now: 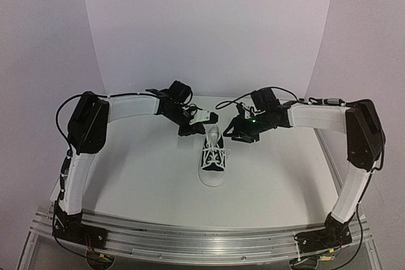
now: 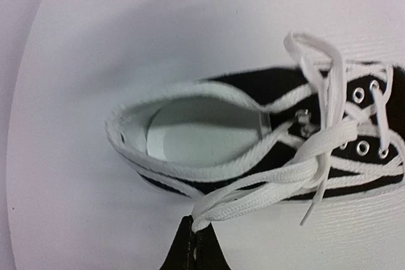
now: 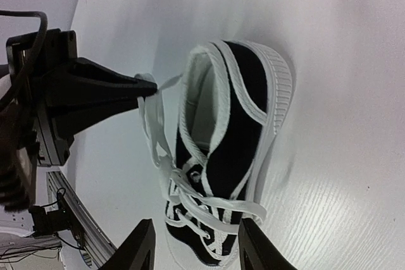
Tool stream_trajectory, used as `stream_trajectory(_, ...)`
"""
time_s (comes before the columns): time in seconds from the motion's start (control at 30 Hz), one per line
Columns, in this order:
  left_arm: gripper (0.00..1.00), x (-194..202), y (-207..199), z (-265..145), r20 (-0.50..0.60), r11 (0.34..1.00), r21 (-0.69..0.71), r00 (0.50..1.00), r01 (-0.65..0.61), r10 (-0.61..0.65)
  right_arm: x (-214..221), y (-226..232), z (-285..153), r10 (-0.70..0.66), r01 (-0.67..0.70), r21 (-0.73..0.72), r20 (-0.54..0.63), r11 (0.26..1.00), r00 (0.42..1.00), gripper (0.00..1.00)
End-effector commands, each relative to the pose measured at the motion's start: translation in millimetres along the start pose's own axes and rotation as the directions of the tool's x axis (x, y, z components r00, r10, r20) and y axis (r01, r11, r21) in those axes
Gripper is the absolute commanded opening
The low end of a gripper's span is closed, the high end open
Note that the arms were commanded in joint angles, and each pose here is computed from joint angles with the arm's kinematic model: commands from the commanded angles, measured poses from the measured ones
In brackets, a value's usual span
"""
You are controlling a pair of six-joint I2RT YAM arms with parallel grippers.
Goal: Tie the shoes
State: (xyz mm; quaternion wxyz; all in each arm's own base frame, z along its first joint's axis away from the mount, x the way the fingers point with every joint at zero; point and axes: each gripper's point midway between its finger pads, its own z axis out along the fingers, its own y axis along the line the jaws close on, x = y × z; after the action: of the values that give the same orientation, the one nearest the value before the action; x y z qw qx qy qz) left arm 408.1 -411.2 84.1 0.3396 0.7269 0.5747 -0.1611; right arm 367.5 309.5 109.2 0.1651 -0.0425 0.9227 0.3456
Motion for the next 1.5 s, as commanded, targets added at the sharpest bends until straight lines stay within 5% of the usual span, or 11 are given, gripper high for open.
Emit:
stream_trajectory(0.0,0.00,-55.3,24.1,-43.8,0.104,0.998,-0.064,0.995,-0.004,0.011,-12.4,24.1,-11.8,-0.073,0.074,-0.065,0.015,0.995,0.997,0.47)
stream_trajectory(0.4,0.13,-69.1,22.8,-38.0,0.182,0.999,-0.047,0.983,-0.006,0.014,-39.0,56.4,-0.4,-0.147,0.172,-0.156,0.156,0.973,0.977,0.55)
stream_trajectory(0.63,0.74,-66.9,39.1,-50.8,0.187,0.995,-0.071,0.981,0.064,-0.050,-41.8,49.5,21.3,-0.088,0.113,-0.166,0.150,0.980,0.985,0.55)
stream_trajectory(0.83,0.99,-55.7,11.4,-93.2,0.244,0.997,0.078,0.970,0.002,-0.021,-41.4,42.4,13.7,-0.068,0.092,-0.131,0.175,0.987,0.982,0.54)
stream_trajectory(1.0,0.93,-37.8,-15.8,-125.2,0.380,0.976,0.218,0.920,0.012,-0.097,-41.5,48.1,2.0,-0.084,0.111,-0.134,0.195,0.985,0.977,0.53)
stream_trajectory(1.03,0.86,-30.7,-25.6,-120.9,0.377,0.972,0.235,0.922,0.001,-0.092,-41.3,49.4,0.4,-0.087,0.116,-0.139,0.196,0.984,0.977,0.52)
stream_trajectory(1.13,0.41,-16.7,-44.2,-90.3,0.325,0.973,0.232,0.942,0.008,-0.086,-37.5,47.7,1.8,-0.087,0.114,-0.139,0.184,0.984,0.979,0.50)
stream_trajectory(1.2,0.41,-18.9,-49.9,-68.2,0.295,0.977,0.212,0.954,-0.012,-0.052,-36.3,45.0,2.6,-0.082,0.107,-0.133,0.183,0.985,0.980,0.50)
stream_trajectory(1.33,0.61,-29.8,-45.2,-43.9,0.293,0.988,0.153,0.955,-0.012,-0.034,-31.5,38.9,2.0,-0.072,0.094,-0.117,0.181,0.989,0.981,0.50)
stream_trajectory(1.47,0.57,-28.1,-55.6,-22.6,0.271,0.988,0.152,0.962,-0.019,-0.024,-25.6,33.5,1.2,-0.067,0.086,-0.106,0.174,0.991,0.982,0.50)
